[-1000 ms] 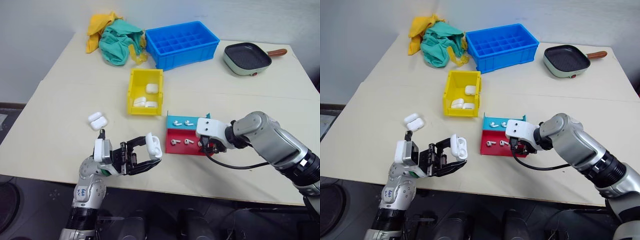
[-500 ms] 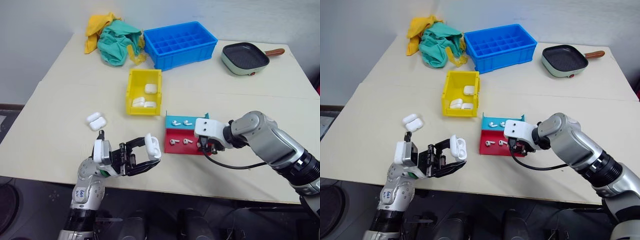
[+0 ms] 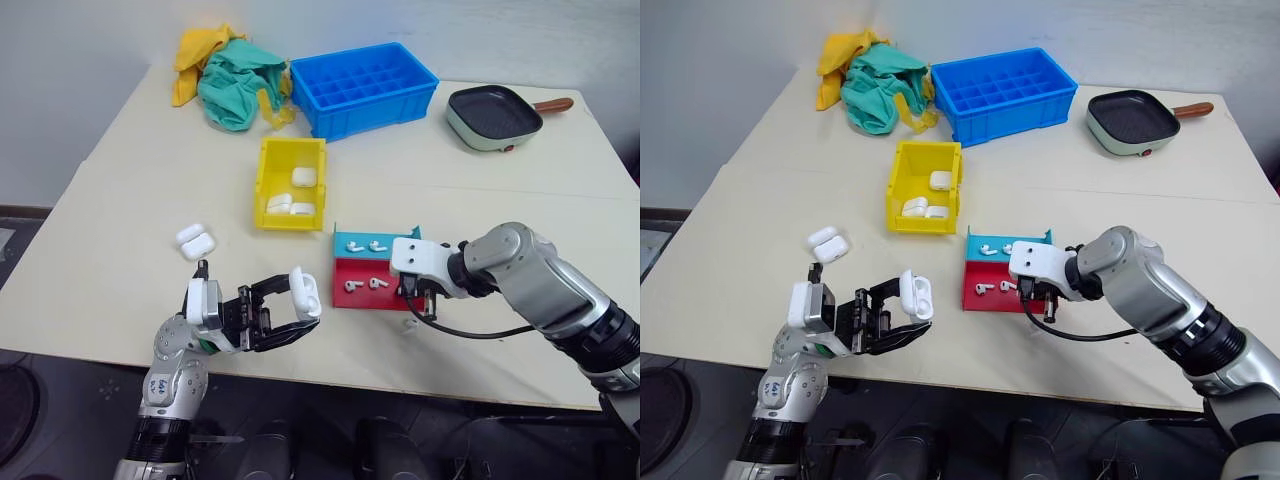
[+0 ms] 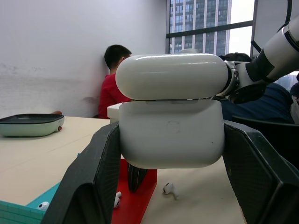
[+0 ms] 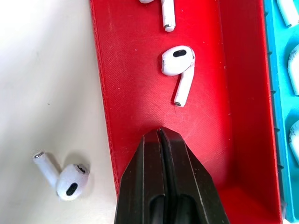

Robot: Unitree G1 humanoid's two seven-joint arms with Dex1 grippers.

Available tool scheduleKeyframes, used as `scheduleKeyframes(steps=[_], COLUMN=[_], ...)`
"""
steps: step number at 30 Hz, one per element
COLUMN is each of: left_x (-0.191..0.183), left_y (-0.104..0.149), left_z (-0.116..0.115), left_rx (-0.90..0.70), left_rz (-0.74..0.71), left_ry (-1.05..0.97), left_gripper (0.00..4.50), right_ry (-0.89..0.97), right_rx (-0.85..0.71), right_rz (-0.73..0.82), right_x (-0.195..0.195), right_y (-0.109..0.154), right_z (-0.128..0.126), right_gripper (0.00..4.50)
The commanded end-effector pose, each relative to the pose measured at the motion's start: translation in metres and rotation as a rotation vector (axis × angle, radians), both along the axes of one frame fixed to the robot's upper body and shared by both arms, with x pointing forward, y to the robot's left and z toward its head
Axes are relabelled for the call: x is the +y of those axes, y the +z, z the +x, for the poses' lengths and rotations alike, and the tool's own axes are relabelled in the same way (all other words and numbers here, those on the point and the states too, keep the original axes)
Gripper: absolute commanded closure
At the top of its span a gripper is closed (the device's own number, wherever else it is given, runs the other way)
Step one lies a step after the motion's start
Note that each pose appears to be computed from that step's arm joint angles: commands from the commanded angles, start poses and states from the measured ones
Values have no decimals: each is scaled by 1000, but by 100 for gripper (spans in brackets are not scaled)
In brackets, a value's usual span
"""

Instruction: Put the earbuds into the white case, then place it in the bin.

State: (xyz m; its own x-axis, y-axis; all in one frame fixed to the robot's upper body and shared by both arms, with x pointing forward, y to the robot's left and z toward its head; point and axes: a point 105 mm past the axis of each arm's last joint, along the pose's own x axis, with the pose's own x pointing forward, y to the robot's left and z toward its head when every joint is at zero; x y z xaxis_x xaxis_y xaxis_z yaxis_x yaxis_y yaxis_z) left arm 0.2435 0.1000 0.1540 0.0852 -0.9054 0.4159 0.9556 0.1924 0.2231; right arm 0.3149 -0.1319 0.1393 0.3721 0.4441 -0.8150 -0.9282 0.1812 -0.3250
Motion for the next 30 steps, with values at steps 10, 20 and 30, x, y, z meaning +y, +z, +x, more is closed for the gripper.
scheduleKeyframes(steps=[10, 20, 30], left_x=[34, 32, 27], left_y=[8, 10, 10], left_z=[6, 3, -1], left_rx=[1, 0, 4], left_rz=[5, 3, -2], left_ry=[160, 171, 168], left_gripper=[172, 172, 172], right_ry=[-22, -11, -1], right_rx=[4, -4, -18], right_rz=[234, 156, 137], right_x=[16, 27, 33], right_y=[36, 24, 18], right_z=[-10, 4, 15], right_gripper=[111, 111, 111])
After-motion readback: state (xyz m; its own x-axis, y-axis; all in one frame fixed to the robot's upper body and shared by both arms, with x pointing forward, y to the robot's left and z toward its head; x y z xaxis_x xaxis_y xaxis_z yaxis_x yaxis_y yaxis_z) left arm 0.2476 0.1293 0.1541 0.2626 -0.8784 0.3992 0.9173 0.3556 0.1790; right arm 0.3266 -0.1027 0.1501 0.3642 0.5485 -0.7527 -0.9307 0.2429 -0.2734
